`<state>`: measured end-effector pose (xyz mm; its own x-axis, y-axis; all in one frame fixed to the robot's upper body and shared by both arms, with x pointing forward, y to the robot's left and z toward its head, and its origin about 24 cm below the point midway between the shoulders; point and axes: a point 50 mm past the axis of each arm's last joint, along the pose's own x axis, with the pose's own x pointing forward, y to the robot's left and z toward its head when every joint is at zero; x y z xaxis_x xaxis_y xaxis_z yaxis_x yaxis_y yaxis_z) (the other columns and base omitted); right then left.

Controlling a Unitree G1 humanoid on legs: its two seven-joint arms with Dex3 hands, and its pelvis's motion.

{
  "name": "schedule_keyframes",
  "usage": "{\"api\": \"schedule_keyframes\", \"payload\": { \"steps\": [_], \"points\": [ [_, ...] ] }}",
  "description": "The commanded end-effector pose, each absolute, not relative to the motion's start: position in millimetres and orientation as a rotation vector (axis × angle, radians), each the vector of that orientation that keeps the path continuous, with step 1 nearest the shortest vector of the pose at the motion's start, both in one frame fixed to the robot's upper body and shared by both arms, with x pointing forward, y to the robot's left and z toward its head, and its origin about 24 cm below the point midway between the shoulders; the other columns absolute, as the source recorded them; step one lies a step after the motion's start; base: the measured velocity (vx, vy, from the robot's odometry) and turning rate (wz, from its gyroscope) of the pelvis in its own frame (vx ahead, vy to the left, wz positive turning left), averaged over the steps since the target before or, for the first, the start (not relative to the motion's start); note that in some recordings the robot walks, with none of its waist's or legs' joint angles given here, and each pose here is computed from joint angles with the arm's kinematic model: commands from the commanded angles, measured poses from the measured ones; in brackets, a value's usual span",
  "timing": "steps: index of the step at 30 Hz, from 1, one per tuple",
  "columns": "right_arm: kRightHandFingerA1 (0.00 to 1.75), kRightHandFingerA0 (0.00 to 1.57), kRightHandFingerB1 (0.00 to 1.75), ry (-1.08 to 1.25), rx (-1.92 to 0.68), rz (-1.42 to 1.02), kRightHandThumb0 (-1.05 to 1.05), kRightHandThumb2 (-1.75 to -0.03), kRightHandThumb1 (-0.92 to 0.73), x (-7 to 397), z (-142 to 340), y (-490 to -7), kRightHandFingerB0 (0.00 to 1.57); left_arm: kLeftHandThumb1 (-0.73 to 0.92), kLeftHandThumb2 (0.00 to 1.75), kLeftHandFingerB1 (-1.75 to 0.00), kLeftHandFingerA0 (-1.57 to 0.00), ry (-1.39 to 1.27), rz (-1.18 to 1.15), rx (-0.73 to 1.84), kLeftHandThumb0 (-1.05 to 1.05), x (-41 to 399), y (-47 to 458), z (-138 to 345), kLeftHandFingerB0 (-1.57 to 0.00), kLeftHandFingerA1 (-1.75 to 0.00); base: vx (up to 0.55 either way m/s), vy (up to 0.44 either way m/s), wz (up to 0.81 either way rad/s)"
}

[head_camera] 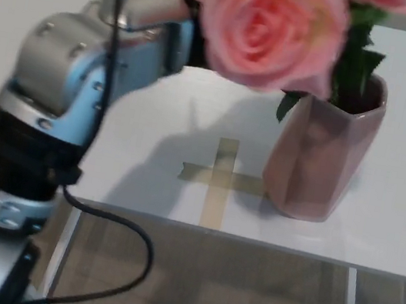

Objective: Use the left hand to pick up the rose and then lift and insert it into the pink vase.

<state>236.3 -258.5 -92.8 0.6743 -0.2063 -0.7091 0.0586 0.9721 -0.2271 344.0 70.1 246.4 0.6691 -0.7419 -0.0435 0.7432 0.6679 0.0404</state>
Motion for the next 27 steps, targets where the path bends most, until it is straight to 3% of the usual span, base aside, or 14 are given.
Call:
{"api": "schedule_keyframes", "payload": {
  "steps": [1, 19, 20, 23, 24, 27],
  "points": [
    [0.48, 0.64, 0.44, 0.866, -0.205, -0.128, -0.35, -0.58, -0.67, 228, -98, -261, 0.56, 0.45, 0.84, -0.06, 0.00, 0.045, -0.896, 0.061, -0.79, 341, 86, 249, 0.00, 0.00, 0.00, 0.000, 0.00],
    [0.48, 0.63, 0.44, 0.844, -0.229, -0.121, -0.37, -0.59, -0.67, 239, -91, -261, 0.56, 0.46, 0.84, -0.05, 0.00, 0.016, -0.959, 0.188, -0.79, 343, 65, 274, 0.00, 0.00, 0.00, 0.000, 0.00],
    [0.65, 0.58, 0.58, 0.840, -0.224, -0.122, -0.35, -0.91, -0.51, 240, -90, -261, 0.46, 0.46, 0.84, -0.05, 0.00, 0.012, -0.964, 0.190, -0.79, 343, 63, 275, 0.00, 0.00, 0.00, 0.000, 0.00],
    [0.65, 0.58, 0.58, 0.834, -0.239, -0.111, -0.35, -0.91, -0.51, 242, -89, -261, 0.46, 0.46, 0.84, -0.04, 0.00, 0.008, -0.971, 0.200, -0.80, 342, 57, 279, 0.00, 0.00, 0.00, 0.000, 0.00],
    [0.48, 0.63, 0.44, 0.833, -0.244, -0.107, -0.37, -0.59, -0.67, 242, -88, -261, 0.56, 0.46, 0.84, -0.04, 0.00, 0.008, -0.974, 0.209, -0.80, 342, 55, 280, 0.00, 0.00, 0.00, 0.000, 0.00],
    [0.48, 0.63, 0.44, 0.834, -0.241, -0.099, -0.36, -0.59, -0.67, 243, -88, -260, 0.56, 0.46, 0.84, -0.04, 0.00, 0.023, -0.986, 0.240, -0.80, 343, 48, 284, 0.00, 0.00, 0.00, 0.000, 0.00]
  ]
}}
